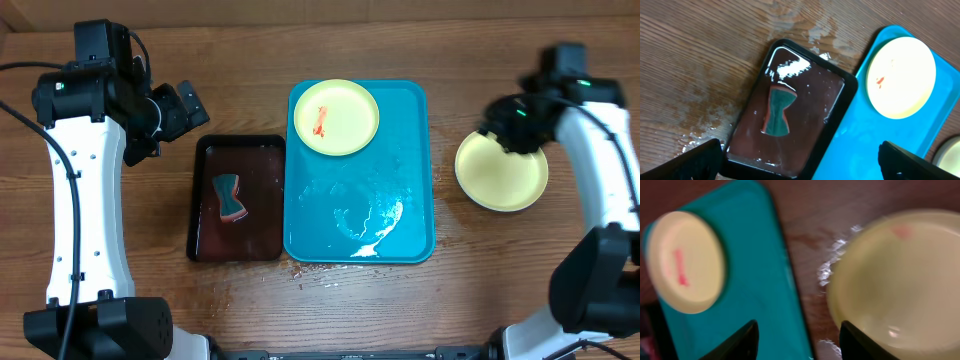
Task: Clean dirty plates on tray and stack at the side
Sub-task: 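Carry the yellow plate right and stack it on the white plate, then move right gripper to grip the edge of the remaining yellow plate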
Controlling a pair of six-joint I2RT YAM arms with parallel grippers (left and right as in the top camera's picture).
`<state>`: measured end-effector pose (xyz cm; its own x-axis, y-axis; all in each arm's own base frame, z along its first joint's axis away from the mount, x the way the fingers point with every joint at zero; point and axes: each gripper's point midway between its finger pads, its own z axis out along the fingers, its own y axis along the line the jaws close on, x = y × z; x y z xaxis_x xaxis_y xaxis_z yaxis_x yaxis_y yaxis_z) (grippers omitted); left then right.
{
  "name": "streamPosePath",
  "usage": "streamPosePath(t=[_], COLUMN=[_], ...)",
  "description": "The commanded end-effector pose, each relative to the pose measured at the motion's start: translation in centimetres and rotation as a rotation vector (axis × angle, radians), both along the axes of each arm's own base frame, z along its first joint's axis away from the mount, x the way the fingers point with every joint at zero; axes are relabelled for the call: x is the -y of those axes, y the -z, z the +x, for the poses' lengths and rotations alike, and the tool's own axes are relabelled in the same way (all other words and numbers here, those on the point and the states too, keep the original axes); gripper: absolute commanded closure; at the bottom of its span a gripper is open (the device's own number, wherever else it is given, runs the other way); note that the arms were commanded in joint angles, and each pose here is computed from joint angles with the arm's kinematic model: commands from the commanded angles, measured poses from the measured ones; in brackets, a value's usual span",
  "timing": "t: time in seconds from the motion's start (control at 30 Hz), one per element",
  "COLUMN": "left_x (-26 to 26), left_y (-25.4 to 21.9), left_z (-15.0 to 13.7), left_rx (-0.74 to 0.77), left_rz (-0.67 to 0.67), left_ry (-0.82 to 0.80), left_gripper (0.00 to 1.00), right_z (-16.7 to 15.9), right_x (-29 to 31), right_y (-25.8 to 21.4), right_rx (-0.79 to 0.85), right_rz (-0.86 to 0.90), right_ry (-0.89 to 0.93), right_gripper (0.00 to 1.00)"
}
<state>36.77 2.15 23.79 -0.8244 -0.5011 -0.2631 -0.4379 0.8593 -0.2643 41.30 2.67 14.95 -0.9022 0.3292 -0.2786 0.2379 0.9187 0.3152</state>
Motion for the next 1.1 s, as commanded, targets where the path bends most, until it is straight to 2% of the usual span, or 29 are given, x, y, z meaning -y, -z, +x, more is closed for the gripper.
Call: streamPosePath(t=[0.0, 0.13, 0.27, 0.47, 0.6, 0.63, 0.7, 0.73, 0.93, 1.07], left_x=[0.5, 0.8, 0.9, 1.0, 1.1, 1.2, 1.5, 1.7, 3.8, 5.5], left_y=[-1.4, -1.4, -1.4, -1.4, -1.4, -1.4, -1.4, -1.4, -1.3, -0.9], left_z=[0.0, 0.0, -0.2, -0.2, -0.2, -0.2, -0.2, -0.2, -0.3, -0.9], left_rx=[0.052, 0.054, 0.048, 0.050, 0.052, 0.054, 0.056, 0.057, 0.060, 0.039], left_rz=[-0.020, -0.023, -0.023, -0.016, -0.008, -0.005, 0.001, 0.002, 0.013, 0.043], left_ry=[0.049, 0.090, 0.096, 0.117, 0.139, 0.152, 0.173, 0.180, 0.289, 0.368], left_gripper=[0.00, 0.00, 0.00, 0.00, 0.00, 0.00, 0.00, 0.00, 0.00, 0.00], right_z=[1.5, 3.6, 5.8, 9.1, 9.4, 9.4, 9.1, 9.0, 6.4, 2.7], right_x=[-5.8, -10.5, -13.3, -14.1, -14.1, -14.1, -14.0, -13.9, -12.9, -11.3], right_y=[-2.8, -1.9, 1.2, 7.8, 11.8, 12.4, 13.0, 13.1, 10.6, 6.7], right_rx=[0.151, 0.243, 0.283, 0.282, 0.236, 0.225, 0.208, 0.201, 0.114, 0.030], right_rz=[-0.024, -0.115, -0.220, -0.281, -0.286, -0.286, -0.289, -0.291, -0.271, -0.271], right_ry=[-0.198, -0.281, -0.303, -0.287, -0.290, -0.288, -0.292, -0.293, -0.222, -0.178], right_gripper=[0.45, 0.43, 0.42, 0.38, 0.38, 0.46, 0.83, 0.96, 0.96, 0.96])
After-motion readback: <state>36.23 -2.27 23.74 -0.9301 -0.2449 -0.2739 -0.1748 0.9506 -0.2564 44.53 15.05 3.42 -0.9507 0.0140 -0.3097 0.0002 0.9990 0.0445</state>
